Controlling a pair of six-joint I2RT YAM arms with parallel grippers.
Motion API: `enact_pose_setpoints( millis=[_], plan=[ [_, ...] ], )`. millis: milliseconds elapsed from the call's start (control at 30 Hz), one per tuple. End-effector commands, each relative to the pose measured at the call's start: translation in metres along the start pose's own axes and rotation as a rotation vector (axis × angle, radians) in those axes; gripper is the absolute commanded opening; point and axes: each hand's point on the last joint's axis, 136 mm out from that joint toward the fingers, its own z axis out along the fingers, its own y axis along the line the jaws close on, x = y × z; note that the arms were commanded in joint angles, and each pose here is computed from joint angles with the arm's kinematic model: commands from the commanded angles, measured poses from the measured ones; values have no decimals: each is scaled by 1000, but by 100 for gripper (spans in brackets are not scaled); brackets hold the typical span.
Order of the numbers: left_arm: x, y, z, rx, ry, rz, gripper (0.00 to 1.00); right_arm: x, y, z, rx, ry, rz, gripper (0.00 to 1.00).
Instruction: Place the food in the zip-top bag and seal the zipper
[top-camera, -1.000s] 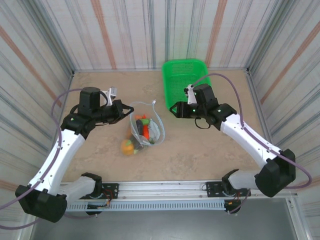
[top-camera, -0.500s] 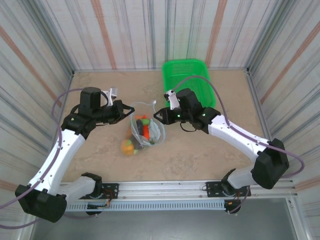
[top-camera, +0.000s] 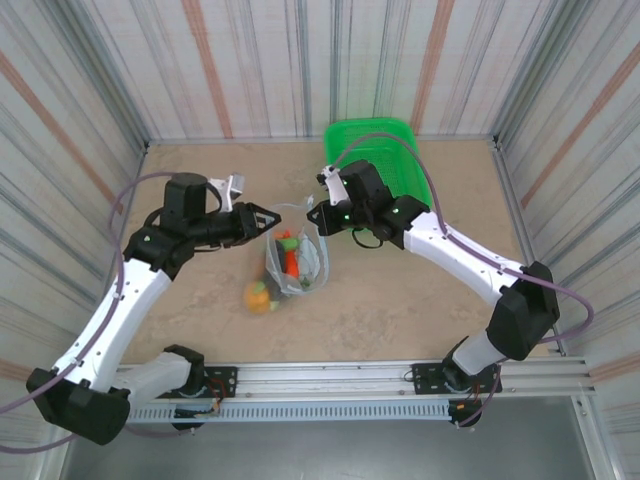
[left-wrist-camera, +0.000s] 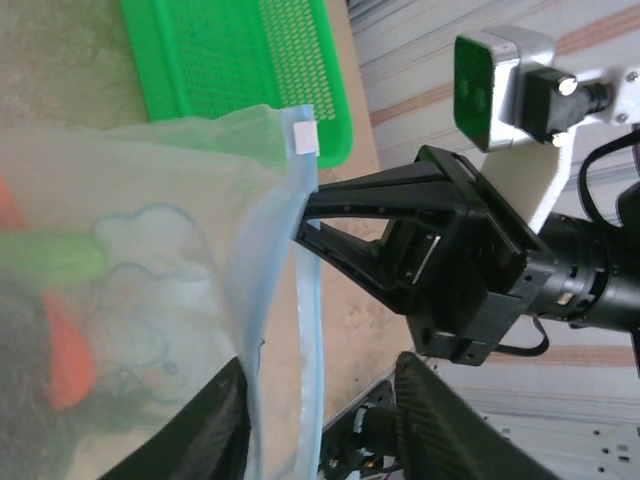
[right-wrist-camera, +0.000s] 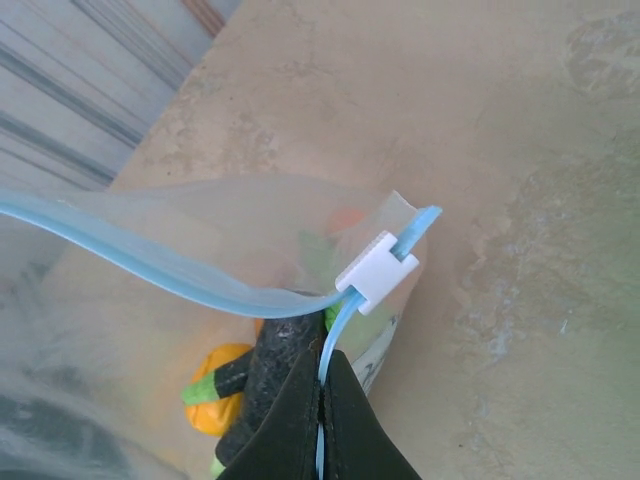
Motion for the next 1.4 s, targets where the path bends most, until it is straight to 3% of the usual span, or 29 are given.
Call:
enact_pose_setpoints(
  millis=[0, 100, 267, 500, 533, 600, 800, 867, 967, 1200, 1367],
  plan=[
    [-17, -34, -28, 32, -88, 143, 56, -35, 13, -22, -30, -56, -78, 0],
    [-28, -43, -50, -16, -176, 216, 64, -52, 24, -32, -106, -62, -115, 0],
    [-46, -38, -78, -126, -333, 263, 64, -63, 52, -44, -239, -95, -371, 0],
    [-61, -1, -73, -307, -394, 329, 62, -57, 72, -57, -342, -53, -678, 0],
    [-60, -2, -67, -290, -382, 366, 64, -52, 73, -57, -352, -38, -712, 0],
    [-52, -8, -45, -243, -343, 482, 81, -46, 68, -54, -324, -8, -777, 0],
    [-26, -21, -10, -257, -300, 896, 87, -5, 64, -52, -364, 116, -1011, 0],
    [-21, -22, -6, -241, -291, 959, 90, 1, 64, -52, -388, 134, -1037, 0],
    [-8, -27, 0, -174, -257, 1090, 77, 12, 61, -50, -414, 183, -1087, 0],
    [-4, -27, 6, -162, -296, 1348, 60, 26, 63, -46, -435, 171, -1186, 0],
    [18, -32, 20, -26, -193, 1391, 49, 16, 75, -57, -465, 95, -1188, 0]
  ],
)
